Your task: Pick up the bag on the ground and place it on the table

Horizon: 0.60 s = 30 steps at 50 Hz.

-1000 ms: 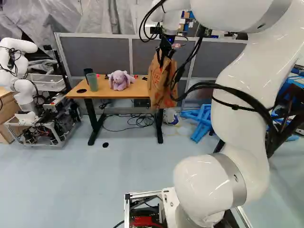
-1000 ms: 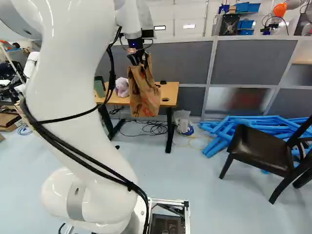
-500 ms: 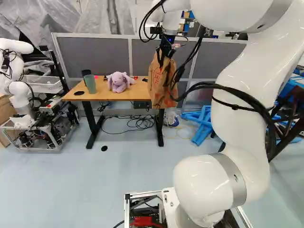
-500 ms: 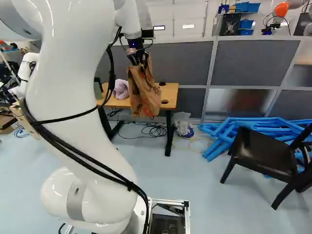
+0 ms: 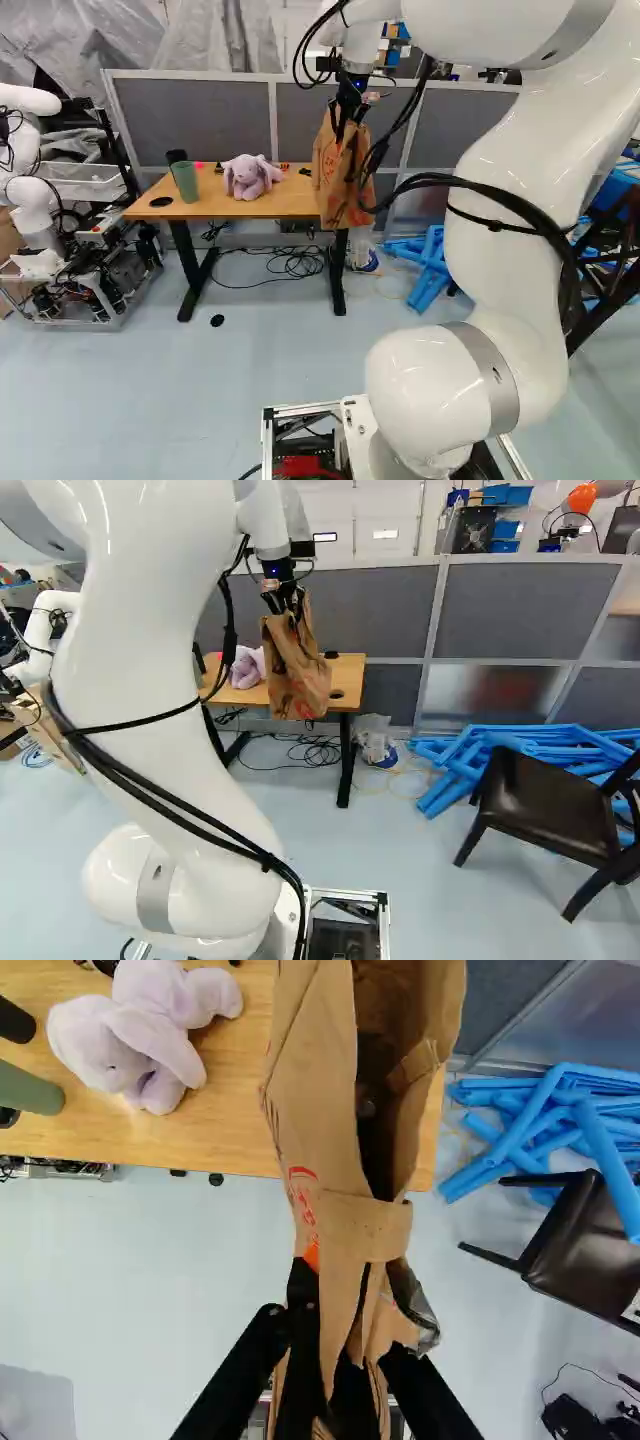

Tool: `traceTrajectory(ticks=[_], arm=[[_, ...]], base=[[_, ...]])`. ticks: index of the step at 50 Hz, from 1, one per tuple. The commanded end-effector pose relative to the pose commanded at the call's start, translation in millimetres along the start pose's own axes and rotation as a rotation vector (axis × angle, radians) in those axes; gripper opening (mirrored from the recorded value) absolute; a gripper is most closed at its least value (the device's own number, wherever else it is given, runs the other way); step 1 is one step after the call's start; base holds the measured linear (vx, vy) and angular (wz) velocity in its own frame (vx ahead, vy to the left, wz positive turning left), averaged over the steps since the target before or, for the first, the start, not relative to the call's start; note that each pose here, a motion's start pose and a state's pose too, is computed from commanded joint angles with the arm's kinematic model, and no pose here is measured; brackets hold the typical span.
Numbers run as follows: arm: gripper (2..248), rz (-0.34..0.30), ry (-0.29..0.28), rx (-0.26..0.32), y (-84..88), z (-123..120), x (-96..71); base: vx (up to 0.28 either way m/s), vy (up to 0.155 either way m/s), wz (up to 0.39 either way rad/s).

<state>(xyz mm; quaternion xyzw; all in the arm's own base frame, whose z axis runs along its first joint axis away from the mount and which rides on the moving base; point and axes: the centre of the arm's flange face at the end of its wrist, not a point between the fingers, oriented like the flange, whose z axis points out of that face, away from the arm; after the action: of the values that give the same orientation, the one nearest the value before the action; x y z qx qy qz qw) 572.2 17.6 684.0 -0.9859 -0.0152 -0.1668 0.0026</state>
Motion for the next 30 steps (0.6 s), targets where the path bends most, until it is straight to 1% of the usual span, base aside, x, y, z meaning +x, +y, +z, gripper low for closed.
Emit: traceTrajectory(ticks=[30], arm=[[21, 0.0, 0.0, 0.0, 0.0, 0.0, 0.0]], base=[[0.092, 0.002, -0.008]])
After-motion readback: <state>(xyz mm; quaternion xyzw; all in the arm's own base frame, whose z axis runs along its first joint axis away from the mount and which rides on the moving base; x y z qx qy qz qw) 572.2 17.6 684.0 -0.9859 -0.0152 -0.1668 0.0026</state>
